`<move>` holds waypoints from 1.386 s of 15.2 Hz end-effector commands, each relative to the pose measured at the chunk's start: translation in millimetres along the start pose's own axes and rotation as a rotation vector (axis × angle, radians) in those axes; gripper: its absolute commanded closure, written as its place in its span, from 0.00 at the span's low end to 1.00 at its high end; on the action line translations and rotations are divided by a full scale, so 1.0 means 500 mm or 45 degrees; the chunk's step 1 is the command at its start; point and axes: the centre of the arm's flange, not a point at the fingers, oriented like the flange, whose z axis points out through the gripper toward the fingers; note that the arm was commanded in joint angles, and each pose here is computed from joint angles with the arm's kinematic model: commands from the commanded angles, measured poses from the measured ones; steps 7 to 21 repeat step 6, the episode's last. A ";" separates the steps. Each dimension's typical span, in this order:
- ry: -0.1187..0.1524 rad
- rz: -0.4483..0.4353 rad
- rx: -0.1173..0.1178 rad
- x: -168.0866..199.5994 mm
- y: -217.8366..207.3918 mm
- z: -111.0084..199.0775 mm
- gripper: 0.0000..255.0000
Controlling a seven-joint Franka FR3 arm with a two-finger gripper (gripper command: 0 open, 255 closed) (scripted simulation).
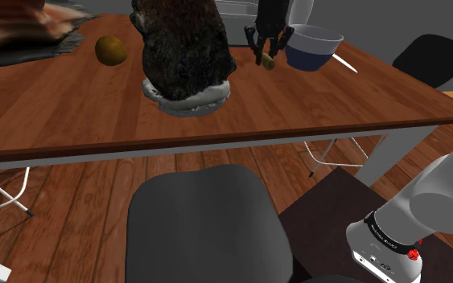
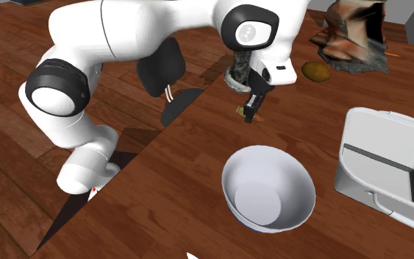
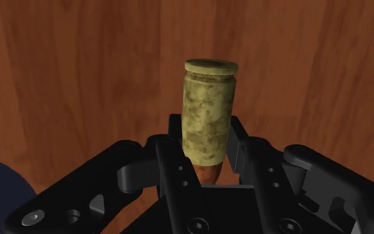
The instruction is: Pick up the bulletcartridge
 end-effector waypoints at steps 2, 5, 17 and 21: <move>0.000 0.000 0.000 -0.001 0.003 -0.032 1.00; 0.000 0.000 0.000 -0.002 0.004 -0.055 1.00; 0.000 0.000 0.000 -0.002 0.004 -0.055 1.00; 0.000 0.000 0.000 -0.002 0.004 -0.055 1.00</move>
